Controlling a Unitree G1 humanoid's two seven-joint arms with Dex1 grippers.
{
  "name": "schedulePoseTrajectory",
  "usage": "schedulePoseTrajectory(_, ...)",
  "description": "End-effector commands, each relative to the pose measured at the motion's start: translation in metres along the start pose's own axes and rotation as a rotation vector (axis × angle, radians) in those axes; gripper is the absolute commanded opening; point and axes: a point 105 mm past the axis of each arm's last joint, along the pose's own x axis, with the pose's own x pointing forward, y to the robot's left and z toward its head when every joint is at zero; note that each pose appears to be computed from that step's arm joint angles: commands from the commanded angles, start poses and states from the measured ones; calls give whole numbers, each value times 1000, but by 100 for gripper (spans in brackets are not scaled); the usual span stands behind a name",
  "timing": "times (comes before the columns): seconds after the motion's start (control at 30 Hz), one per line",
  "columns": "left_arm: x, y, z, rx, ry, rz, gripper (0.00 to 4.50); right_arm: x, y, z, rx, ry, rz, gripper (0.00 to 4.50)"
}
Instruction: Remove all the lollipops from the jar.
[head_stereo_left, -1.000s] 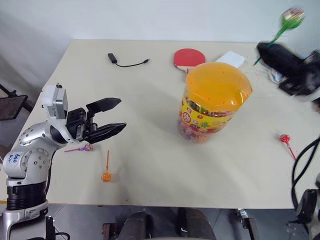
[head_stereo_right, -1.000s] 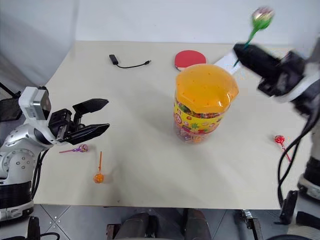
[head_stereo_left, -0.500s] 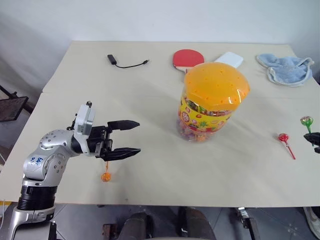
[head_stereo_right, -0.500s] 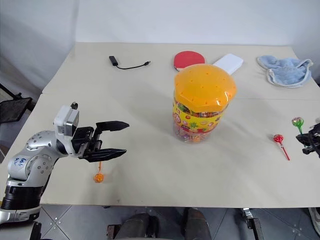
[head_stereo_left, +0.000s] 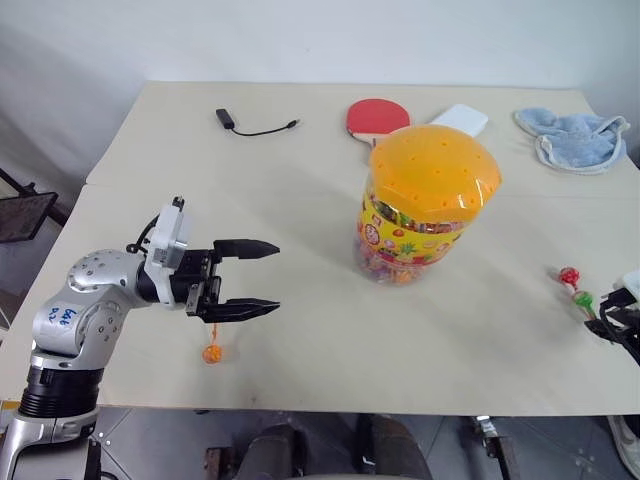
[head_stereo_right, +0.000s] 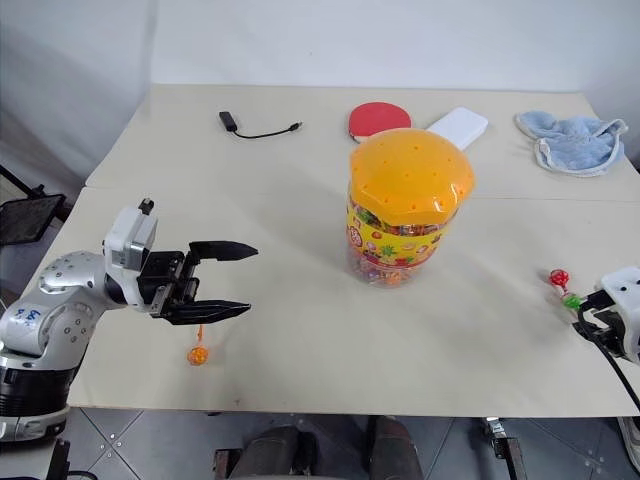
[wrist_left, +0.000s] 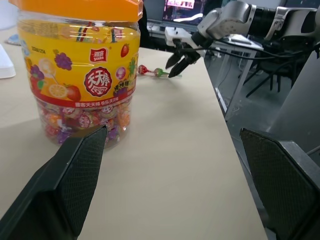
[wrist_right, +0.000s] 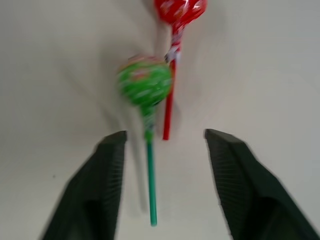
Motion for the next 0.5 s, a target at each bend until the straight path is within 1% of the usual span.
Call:
schedulePoseTrajectory(0.03,-6,1,15,41,-29,26,450,-4,-6,9,-7,-52,-11,375)
schedulePoseTrajectory(0.1,-13,4,15,42,-36,72,450,-12,-7,23,-27,-140,27,434)
schedulePoseTrajectory(0.13,-18,7,13,48,-23,108,450,-18,-6,34,-48,-217,61,447)
schedulePoseTrajectory(0.17,-23,9,10,50,-11,133,450,-24,-4,42,-69,-283,93,447)
schedulePoseTrajectory(0.2,-32,13,4,40,16,190,450,-36,3,57,-108,-394,160,447)
schedulePoseTrajectory(0.23,-38,16,0,33,34,227,450,-45,7,65,-141,-467,203,447)
schedulePoseTrajectory(0.27,-46,16,-6,32,57,258,450,-58,15,80,-174,-598,264,447)
schedulePoseTrajectory(0.33,-58,17,-14,42,94,297,450,-74,23,98,-213,-771,312,447)
schedulePoseTrajectory(0.4,-71,20,-24,54,159,361,450,-81,31,111,-217,-842,350,447)
schedulePoseTrajectory(0.43,-78,20,-26,67,178,390,450,-85,40,118,-239,-874,394,447)
schedulePoseTrajectory(0.47,-89,19,-28,85,193,432,450,-88,65,123,-308,-897,498,447)
schedulePoseTrajectory(0.5,-96,17,-28,98,201,457,450,-92,83,125,-358,-913,572,447)
